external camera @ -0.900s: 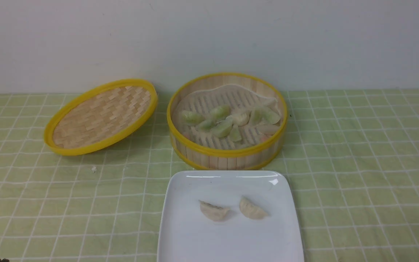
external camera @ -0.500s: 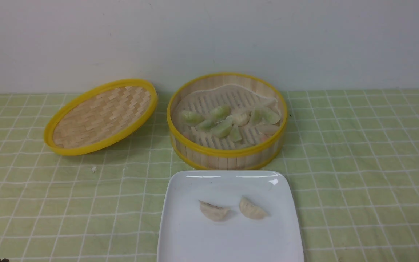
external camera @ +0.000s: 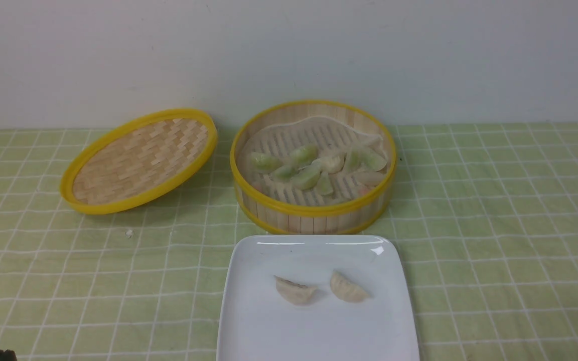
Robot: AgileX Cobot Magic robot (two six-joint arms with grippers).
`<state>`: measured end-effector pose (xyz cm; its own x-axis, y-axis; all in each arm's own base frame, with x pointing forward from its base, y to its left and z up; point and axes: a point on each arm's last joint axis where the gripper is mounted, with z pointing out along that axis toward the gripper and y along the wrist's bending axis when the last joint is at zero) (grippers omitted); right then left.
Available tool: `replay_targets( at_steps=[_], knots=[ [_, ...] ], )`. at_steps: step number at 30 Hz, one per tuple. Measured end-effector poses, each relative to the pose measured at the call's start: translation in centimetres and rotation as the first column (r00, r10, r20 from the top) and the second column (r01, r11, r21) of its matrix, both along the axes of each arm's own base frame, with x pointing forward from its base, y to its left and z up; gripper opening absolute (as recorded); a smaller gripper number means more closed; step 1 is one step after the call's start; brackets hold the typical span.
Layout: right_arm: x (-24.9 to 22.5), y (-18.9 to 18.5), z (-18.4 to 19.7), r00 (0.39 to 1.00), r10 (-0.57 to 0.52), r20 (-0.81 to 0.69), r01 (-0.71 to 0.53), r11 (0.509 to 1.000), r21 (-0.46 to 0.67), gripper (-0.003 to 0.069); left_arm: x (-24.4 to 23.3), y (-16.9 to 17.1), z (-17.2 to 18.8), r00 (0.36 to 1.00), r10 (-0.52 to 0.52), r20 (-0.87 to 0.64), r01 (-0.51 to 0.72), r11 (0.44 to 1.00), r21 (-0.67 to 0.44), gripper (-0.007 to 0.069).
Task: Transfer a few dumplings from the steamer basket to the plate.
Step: Use the left arm to grab a dumpling from the steamer
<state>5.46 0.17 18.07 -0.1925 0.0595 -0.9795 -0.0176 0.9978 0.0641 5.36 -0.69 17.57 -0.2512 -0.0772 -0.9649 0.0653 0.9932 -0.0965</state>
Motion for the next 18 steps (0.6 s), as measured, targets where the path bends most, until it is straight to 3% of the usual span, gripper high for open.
replay_targets(
  at_steps=[5, 10, 12, 16, 18],
  knots=[
    [0.0, 0.0, 0.0, 1.000, 0.000, 0.000, 0.000, 1.000, 0.000, -0.0016, 0.1, -0.4, 0.9, 0.998, 0.028, 0.058, -0.009, 0.952, -0.306, -0.0006],
    [0.0, 0.0, 0.0, 1.000, 0.000, 0.000, 0.000, 1.000, 0.000, -0.0016, 0.2, -0.4, 1.5, 0.993, 0.064, 0.103, -0.010, 0.892, -0.453, -0.0006],
    [0.0, 0.0, 0.1, 1.000, -0.001, 0.012, 0.000, 1.000, 0.017, -0.0016, 0.3, 0.2, 2.4, 0.972, 0.141, 0.189, -0.019, 0.847, -0.531, -0.0006],
    [0.2, 0.2, 1.2, 0.991, -0.028, 0.132, -0.005, 0.969, 0.247, -0.0016, 0.0, 1.3, 4.8, 0.910, 0.266, 0.318, -0.009, 0.779, -0.627, -0.0006],
    [0.2, 0.1, 2.1, 0.975, -0.080, 0.206, -0.027, 0.882, 0.470, -0.0016, -0.9, 1.3, 8.4, 0.866, 0.272, 0.419, 0.052, 0.785, -0.617, -0.0006]
  ],
)
